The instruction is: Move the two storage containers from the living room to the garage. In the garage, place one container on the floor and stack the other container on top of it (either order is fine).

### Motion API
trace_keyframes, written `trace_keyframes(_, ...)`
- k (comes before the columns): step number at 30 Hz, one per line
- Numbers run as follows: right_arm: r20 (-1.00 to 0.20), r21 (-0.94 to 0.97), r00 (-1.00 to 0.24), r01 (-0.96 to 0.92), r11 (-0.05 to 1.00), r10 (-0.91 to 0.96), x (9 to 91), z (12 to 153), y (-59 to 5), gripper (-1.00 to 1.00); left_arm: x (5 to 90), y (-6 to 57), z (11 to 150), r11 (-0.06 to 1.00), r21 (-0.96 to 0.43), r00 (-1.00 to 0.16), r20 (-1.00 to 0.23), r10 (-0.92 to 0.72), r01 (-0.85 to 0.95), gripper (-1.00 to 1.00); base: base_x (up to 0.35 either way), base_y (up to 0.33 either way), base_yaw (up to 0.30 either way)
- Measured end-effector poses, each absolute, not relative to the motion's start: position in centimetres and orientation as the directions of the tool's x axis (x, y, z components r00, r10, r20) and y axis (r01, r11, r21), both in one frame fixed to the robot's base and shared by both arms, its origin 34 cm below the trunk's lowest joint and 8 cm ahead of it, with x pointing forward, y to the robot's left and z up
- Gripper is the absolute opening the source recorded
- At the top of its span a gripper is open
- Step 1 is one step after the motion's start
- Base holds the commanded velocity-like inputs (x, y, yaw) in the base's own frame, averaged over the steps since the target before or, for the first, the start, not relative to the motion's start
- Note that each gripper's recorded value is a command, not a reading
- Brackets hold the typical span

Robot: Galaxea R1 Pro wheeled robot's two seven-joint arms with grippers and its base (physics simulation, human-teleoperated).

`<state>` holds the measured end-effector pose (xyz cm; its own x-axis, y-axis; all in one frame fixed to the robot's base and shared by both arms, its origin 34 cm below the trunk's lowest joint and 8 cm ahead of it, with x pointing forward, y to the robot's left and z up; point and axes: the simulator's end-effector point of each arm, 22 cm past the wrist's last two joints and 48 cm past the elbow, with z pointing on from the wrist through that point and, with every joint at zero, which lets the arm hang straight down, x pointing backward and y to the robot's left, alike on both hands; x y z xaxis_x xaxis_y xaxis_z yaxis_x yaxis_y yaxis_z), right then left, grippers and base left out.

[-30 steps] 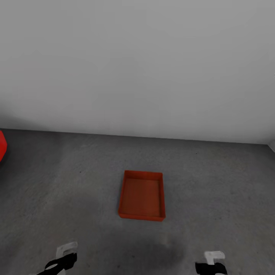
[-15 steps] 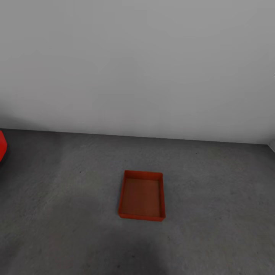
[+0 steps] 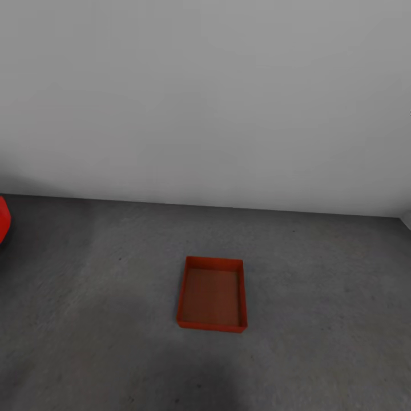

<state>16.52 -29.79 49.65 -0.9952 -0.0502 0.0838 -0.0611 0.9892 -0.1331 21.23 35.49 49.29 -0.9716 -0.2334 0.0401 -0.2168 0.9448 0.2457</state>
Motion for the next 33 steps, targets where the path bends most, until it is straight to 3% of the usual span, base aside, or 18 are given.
trace_keyframes(33,0.07,-0.061,-0.996,-0.055,0.997,-0.051,15.5,50.2,-26.8,1.0,23.5,35.1,49.7,0.946,0.229,-0.972,-0.013,-0.233,-0.229,1.0,0.0,0.0,0.0)
